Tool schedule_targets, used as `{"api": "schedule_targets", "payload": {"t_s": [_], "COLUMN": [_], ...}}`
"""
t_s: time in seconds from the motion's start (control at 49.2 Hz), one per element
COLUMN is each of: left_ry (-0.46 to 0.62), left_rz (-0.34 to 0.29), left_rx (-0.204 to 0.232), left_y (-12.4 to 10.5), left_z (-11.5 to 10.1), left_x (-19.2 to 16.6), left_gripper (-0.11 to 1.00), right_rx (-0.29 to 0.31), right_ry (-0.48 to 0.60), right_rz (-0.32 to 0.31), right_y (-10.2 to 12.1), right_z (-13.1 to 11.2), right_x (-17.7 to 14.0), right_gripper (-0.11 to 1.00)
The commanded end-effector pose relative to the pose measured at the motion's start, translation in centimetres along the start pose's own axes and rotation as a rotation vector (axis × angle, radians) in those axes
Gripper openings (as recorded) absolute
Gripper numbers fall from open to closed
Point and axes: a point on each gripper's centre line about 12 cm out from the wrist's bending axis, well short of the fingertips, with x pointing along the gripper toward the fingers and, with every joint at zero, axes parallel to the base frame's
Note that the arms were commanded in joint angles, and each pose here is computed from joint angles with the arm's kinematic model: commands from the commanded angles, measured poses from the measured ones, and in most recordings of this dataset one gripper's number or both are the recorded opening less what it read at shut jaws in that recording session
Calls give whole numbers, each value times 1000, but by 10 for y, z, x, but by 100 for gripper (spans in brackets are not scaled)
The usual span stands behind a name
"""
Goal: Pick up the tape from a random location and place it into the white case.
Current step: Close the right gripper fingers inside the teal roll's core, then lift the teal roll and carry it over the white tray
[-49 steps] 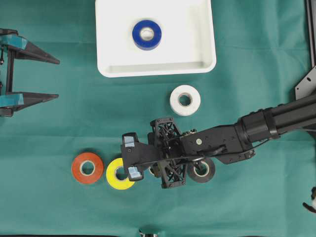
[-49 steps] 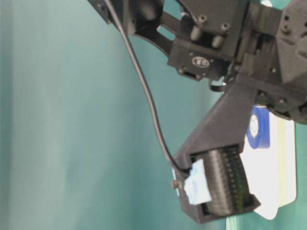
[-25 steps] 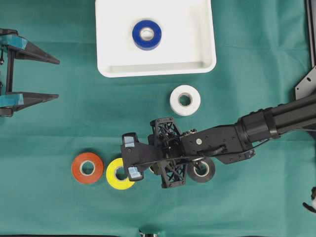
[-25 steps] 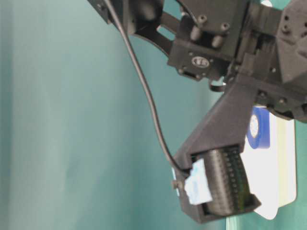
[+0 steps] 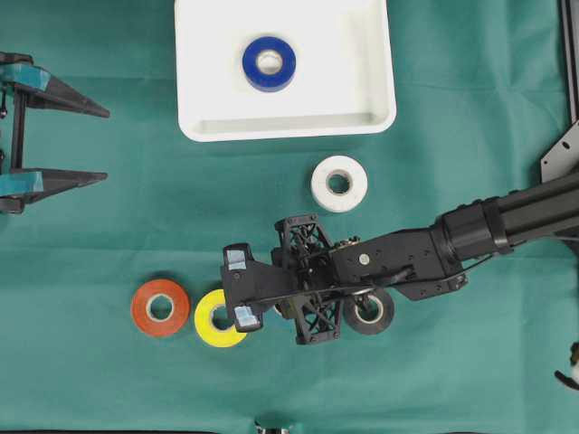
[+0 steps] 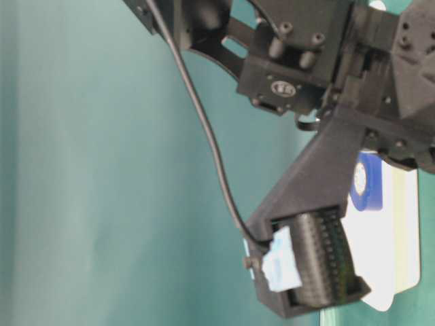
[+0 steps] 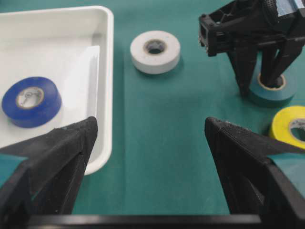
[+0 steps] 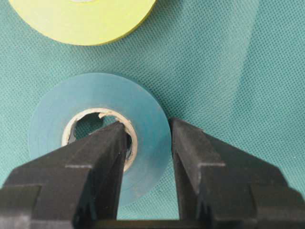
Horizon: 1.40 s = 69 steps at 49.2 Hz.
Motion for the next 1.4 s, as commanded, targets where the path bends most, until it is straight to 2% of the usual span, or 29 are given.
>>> {"api": "schedule_targets", "payload": {"t_s": [0.0, 0.366, 0.65, 1.118, 1.382], "left_ry": [-12, -12, -12, -12, -12], "left_rz": [2, 2, 2, 4, 2], "left_rx": [-4, -2, -4, -2, -2], "left_y": [1, 1, 1, 1, 1], "left_z": [5, 5, 5, 5, 5], "left_x": [1, 1, 1, 1, 1], "left_gripper": [98, 98, 98, 98, 98], "right_rx": [4, -2, -10, 2, 5], "right_ry": [-61, -159, -133, -137, -156], "right_rz": [15, 24, -12, -19, -14], "right_y": [3, 5, 2, 1, 1], "right_z": [17, 38, 44, 50, 50], "right_x": [-30, -110, -153, -202, -212], "right_gripper": [31, 30, 30, 30, 30]}}
